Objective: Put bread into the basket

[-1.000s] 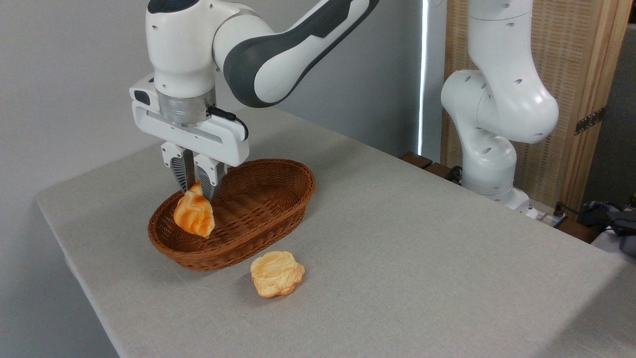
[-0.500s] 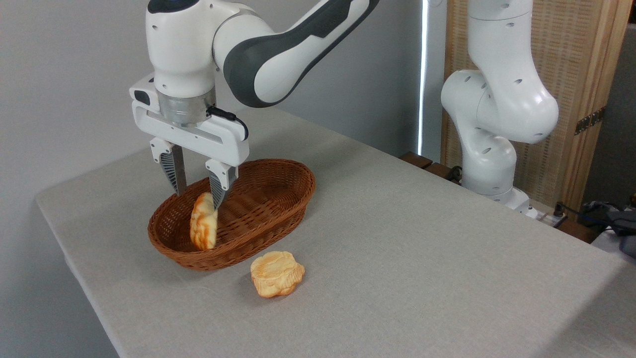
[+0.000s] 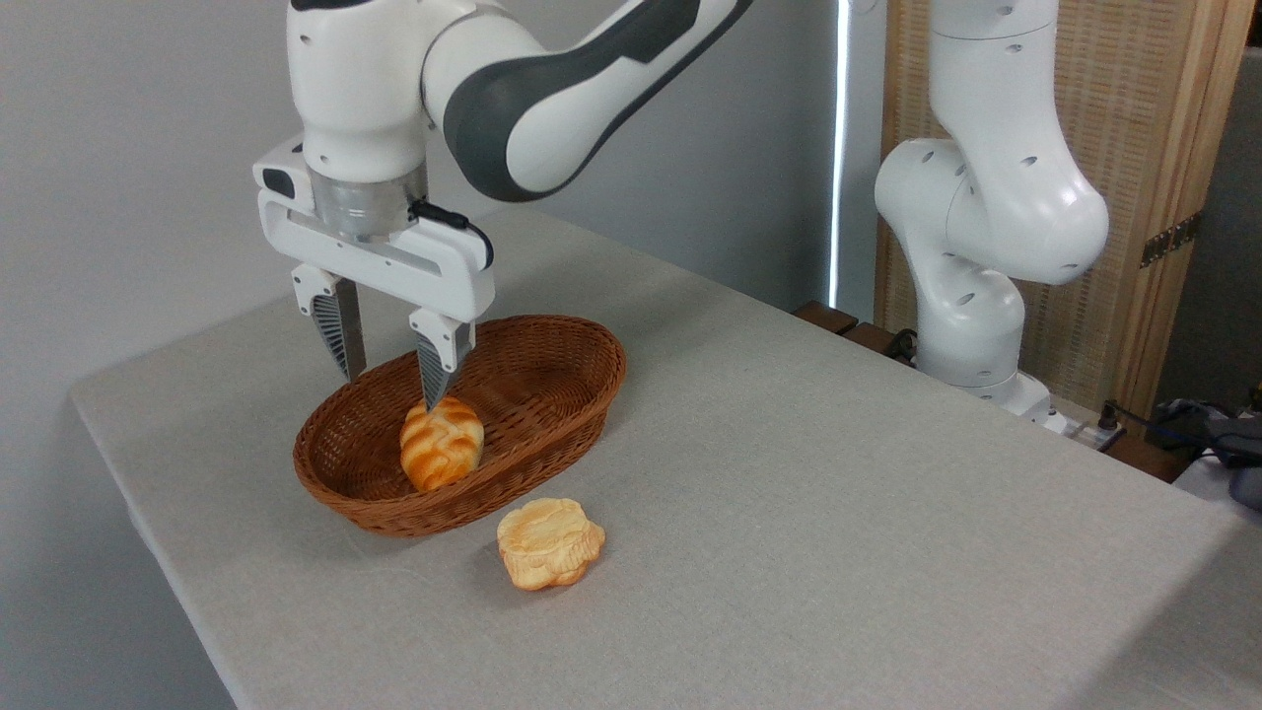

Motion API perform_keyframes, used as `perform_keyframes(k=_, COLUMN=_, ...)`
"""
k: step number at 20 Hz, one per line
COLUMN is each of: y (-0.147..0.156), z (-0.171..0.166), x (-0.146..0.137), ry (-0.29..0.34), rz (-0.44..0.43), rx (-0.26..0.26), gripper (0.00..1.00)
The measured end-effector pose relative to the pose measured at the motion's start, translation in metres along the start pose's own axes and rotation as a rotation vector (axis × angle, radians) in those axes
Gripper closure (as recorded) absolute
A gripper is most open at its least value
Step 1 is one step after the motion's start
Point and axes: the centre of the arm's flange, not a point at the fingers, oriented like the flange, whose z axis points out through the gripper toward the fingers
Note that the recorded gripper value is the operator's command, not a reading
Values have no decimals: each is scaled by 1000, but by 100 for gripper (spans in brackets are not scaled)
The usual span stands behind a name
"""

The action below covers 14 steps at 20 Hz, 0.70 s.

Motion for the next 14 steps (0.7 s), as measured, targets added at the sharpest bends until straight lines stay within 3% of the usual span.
perform_keyframes(k=6, y=-17, z=-60, x=0, ry=-71, rz=115, rx=175, gripper=0)
perform_keyframes(k=9, y=-48, z=-93, x=-6, ry=-121, rz=219, rx=182, gripper=0)
perform_keyframes(k=14, y=-91, z=-139, x=-26, ry=-215, rz=432, rx=143, gripper=0)
